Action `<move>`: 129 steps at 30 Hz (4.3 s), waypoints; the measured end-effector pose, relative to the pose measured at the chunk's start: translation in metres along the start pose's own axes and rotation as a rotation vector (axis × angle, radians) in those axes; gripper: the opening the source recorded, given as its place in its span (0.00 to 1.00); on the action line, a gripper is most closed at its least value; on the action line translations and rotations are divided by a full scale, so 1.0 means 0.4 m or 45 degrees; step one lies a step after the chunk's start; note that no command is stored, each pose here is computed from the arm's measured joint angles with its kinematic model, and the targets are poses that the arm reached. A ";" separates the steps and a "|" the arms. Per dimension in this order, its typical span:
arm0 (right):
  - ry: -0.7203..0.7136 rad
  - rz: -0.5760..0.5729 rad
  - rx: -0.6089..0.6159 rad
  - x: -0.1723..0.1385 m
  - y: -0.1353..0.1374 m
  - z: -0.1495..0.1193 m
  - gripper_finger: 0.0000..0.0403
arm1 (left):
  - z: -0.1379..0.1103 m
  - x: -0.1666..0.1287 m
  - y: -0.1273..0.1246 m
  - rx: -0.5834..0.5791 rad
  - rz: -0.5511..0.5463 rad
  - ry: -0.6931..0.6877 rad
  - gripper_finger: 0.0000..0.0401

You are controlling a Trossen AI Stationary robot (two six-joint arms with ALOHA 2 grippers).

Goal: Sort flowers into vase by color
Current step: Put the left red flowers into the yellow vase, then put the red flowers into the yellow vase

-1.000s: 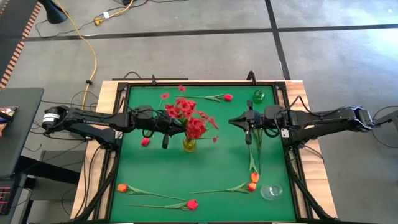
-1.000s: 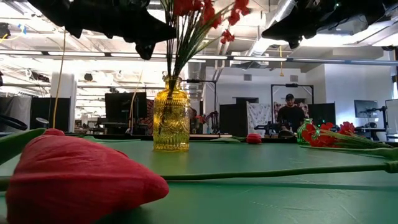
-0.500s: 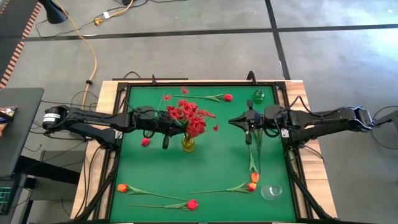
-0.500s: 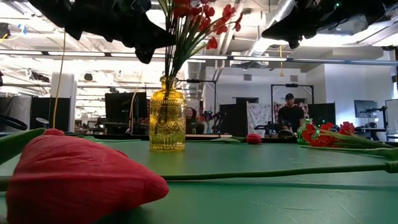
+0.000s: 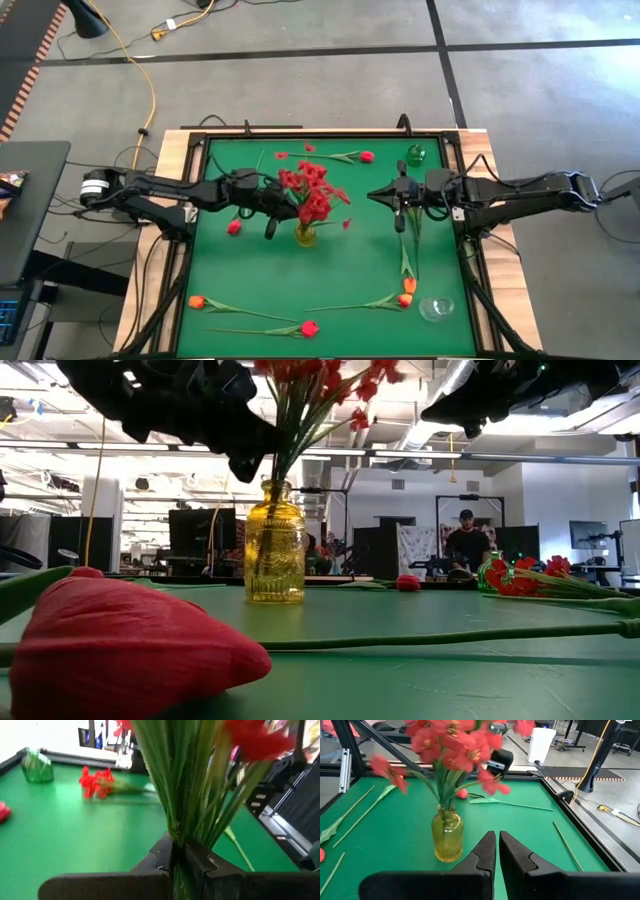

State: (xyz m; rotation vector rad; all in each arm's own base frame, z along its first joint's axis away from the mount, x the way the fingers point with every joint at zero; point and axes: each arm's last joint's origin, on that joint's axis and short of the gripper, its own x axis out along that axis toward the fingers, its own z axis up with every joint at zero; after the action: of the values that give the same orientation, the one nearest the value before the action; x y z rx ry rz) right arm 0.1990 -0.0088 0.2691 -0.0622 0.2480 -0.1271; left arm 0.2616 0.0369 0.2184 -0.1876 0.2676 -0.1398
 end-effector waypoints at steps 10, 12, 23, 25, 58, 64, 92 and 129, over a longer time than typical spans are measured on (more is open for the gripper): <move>0.000 0.000 -0.001 0.000 0.000 0.000 0.12 | -0.008 -0.001 0.004 0.013 0.021 0.039 0.14; 0.000 0.000 -0.001 0.000 0.000 0.000 0.12 | -0.007 -0.001 0.004 0.014 0.027 0.038 0.19; 0.000 0.000 0.000 0.000 0.000 0.000 0.12 | -0.003 0.000 0.004 -0.008 0.013 0.101 0.42; 0.000 0.000 0.000 0.000 0.000 0.000 0.12 | 0.007 0.001 0.006 -0.018 0.006 0.134 0.45; 0.011 0.001 -0.011 0.000 0.000 -0.002 0.12 | 0.204 -0.088 0.006 0.233 -0.055 0.719 0.49; 0.010 0.001 -0.011 0.000 0.000 -0.002 0.12 | 0.271 -0.125 -0.010 0.353 0.017 0.786 0.49; 0.894 -0.587 1.296 -0.006 -0.061 -0.009 0.12 | 0.459 -0.418 -0.081 0.559 0.214 0.286 0.49; 1.384 -0.908 1.375 -0.034 0.060 -0.332 0.54 | 0.467 -0.351 -0.054 0.147 0.309 -0.031 0.49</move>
State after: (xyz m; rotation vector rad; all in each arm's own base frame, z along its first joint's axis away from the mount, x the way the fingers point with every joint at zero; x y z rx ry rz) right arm 0.1556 0.0106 0.1418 1.0328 1.2050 -0.9966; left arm 0.1764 0.0695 0.4345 -0.0410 0.2551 0.0874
